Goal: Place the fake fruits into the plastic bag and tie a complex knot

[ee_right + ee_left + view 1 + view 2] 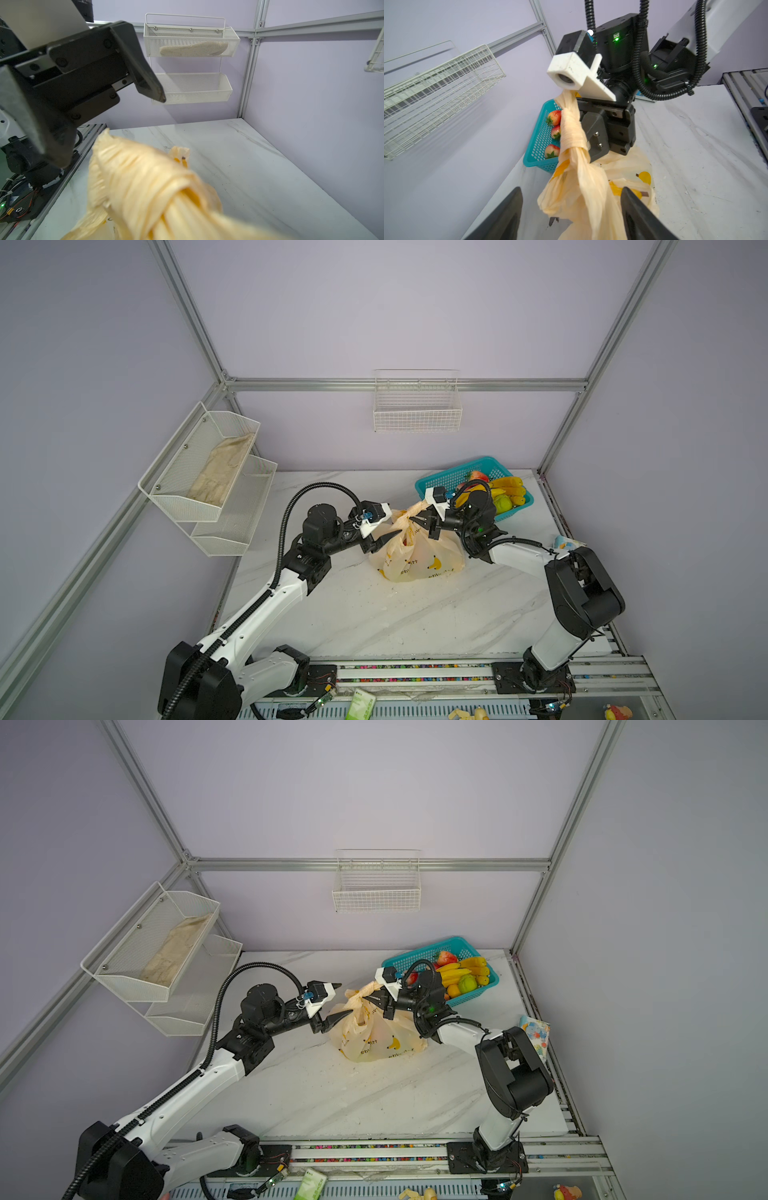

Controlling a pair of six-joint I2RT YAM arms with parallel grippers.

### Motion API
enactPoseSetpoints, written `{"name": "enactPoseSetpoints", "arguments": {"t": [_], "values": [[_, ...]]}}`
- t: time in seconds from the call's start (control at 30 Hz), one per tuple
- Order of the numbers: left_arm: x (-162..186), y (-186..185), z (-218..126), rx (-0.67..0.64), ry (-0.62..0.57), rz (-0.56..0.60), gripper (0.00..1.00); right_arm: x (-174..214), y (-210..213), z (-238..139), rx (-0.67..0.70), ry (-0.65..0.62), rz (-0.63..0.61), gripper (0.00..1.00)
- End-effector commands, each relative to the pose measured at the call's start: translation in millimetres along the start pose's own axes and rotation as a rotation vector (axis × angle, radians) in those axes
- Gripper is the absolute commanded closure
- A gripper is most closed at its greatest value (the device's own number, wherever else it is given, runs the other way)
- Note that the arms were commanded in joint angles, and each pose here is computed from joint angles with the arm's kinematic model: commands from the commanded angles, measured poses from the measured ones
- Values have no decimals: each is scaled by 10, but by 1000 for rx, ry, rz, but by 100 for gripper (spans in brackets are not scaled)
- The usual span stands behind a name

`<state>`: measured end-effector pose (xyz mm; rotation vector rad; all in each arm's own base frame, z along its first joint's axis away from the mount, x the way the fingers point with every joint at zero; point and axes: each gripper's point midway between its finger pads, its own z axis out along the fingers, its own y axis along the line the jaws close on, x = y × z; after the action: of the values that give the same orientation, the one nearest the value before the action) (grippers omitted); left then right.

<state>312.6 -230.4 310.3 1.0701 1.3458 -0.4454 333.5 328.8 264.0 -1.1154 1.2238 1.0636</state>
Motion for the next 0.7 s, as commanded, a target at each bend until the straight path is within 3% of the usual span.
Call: {"name": "enactPoseSetpoints", "arguments": {"t": [0.0,0.17,0.3,0.47,0.67], "values": [[66,169,-85,-37,0,31,28,-128,90,20,-39,-22,-48,100],[237,422,0,-65,63,72,34,-160,125,36,-49,-22,-54,100],[357,354,131,27,90,170,35,-160,143,64,-53,-21,-51,100],[202,289,242,106,2,178,35,-143,165,106,-61,-20,-49,100],[48,295,287,112,-67,164,42,-117,165,111,-59,-12,-46,100]]}}
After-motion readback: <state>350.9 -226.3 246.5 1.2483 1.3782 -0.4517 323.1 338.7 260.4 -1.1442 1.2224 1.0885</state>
